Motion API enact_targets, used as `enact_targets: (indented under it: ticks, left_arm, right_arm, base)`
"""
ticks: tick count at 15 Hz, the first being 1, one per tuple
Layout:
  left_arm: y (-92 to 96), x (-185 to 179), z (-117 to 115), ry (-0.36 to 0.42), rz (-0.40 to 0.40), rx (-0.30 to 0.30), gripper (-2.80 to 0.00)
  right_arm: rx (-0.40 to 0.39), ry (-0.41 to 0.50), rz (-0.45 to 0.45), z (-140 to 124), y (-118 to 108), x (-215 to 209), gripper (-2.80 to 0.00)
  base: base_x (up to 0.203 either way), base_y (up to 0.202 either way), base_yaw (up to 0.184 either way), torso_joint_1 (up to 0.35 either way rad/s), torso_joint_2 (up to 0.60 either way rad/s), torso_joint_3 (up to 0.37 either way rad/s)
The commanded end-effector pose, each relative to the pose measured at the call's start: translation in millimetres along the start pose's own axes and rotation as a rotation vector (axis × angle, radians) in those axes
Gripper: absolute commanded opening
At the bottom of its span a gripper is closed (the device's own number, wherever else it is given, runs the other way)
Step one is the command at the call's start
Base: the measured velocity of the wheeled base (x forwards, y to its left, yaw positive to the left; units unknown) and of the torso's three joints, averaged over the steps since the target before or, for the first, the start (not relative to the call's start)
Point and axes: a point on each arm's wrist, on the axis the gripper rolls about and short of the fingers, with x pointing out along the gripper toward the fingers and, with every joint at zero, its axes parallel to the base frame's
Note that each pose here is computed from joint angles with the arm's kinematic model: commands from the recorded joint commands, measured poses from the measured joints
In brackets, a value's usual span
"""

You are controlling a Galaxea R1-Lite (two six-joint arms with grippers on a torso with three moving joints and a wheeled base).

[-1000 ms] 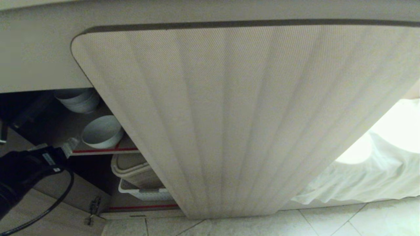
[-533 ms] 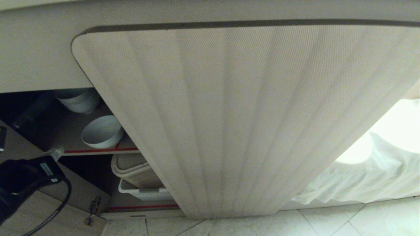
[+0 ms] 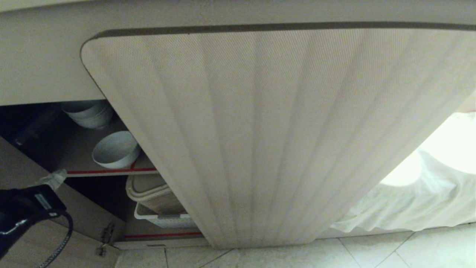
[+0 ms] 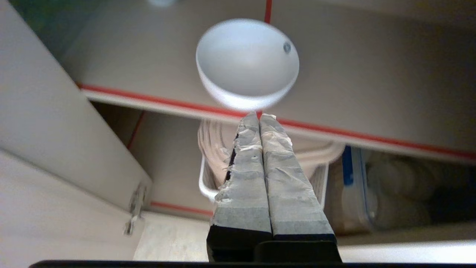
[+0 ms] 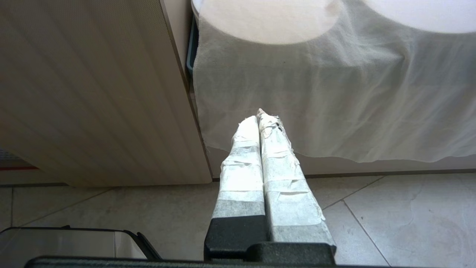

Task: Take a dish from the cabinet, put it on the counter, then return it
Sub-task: Close the cabinet door

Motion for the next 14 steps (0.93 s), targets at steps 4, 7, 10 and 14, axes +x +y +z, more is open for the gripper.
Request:
enact_targets:
  ticks: [4, 7, 10, 14]
  left_arm:
    - [0.4, -31.9, -4.4, 0.027, -0.014, 0.001, -2.80]
    - [2.1, -45.1, -10.2, 0.054, -0.011, 0.003, -2.80]
    - [1.1, -54.0, -11.5, 0.046, -0.034, 0.005, -2.80]
    - [0.7, -64.3, -14.7, 0.047, -0.062, 0.041, -2.80]
  right_arm:
    - [0.000, 0.000, 0.000, 0.0, 0.0, 0.0, -2.80]
    - [0.001, 0.000, 0.000, 0.0, 0.0, 0.0, -2.80]
    - [0.001, 0.000, 0.000, 0.0, 0.0, 0.0, -2.80]
    - [0.001, 0.000, 0.000, 0.0, 0.0, 0.0, -2.80]
  base:
    - [0.000, 0.000, 0.000, 0.000, 0.00, 0.000]
    - [0.000, 0.000, 0.000, 0.000, 0.00, 0.000]
    - [0.000, 0.000, 0.000, 0.000, 0.00, 0.000]
    - [0.000, 0.000, 0.000, 0.000, 0.00, 0.000]
